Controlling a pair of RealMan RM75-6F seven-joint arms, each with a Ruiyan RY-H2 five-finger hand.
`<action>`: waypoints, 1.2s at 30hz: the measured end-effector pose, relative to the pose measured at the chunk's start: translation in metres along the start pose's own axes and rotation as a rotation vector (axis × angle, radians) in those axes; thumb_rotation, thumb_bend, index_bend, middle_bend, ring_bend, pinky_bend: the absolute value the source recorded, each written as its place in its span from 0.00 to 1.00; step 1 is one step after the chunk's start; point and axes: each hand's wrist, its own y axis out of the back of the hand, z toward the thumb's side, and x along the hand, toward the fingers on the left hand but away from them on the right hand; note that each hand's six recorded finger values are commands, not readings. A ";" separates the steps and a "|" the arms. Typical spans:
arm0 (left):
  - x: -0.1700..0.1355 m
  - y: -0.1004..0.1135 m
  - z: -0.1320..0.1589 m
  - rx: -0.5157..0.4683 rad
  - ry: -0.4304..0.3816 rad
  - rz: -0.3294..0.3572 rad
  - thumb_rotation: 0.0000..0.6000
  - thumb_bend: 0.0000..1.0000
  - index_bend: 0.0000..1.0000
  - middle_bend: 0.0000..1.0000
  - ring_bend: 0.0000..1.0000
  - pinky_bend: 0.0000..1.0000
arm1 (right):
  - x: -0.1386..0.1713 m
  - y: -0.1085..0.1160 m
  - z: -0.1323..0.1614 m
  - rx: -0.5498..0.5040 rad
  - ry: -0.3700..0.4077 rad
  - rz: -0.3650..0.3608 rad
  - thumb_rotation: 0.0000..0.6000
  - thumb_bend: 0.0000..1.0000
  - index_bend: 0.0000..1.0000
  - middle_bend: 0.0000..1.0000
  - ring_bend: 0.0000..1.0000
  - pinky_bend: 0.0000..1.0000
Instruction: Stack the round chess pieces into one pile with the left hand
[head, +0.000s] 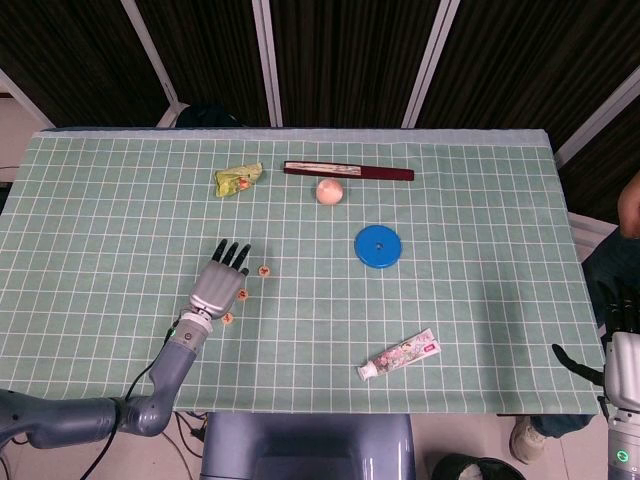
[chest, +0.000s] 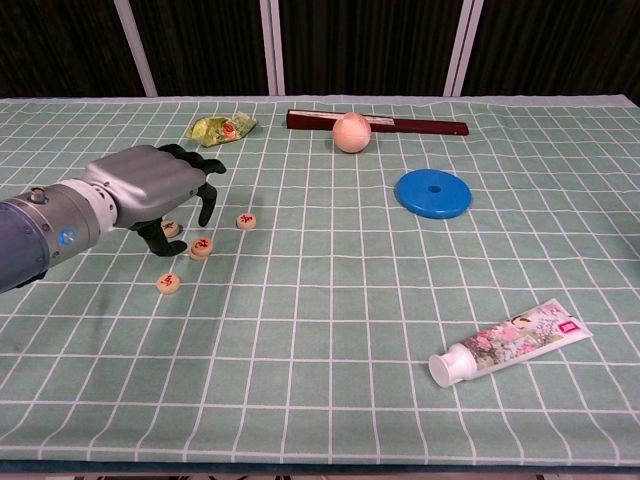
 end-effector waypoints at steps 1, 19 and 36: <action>0.000 0.002 0.000 -0.004 0.001 0.004 1.00 0.28 0.39 0.00 0.00 0.00 | 0.000 0.000 0.000 0.000 0.000 0.000 1.00 0.23 0.09 0.01 0.00 0.00; 0.034 0.030 -0.002 -0.104 0.057 0.024 1.00 0.23 0.35 0.00 0.00 0.00 | -0.001 -0.001 -0.001 -0.005 -0.007 0.001 1.00 0.23 0.09 0.01 0.00 0.00; 0.062 0.031 0.015 -0.121 0.056 -0.020 1.00 0.23 0.42 0.00 0.00 0.00 | -0.003 -0.002 -0.002 -0.021 -0.021 0.010 1.00 0.23 0.09 0.01 0.00 0.00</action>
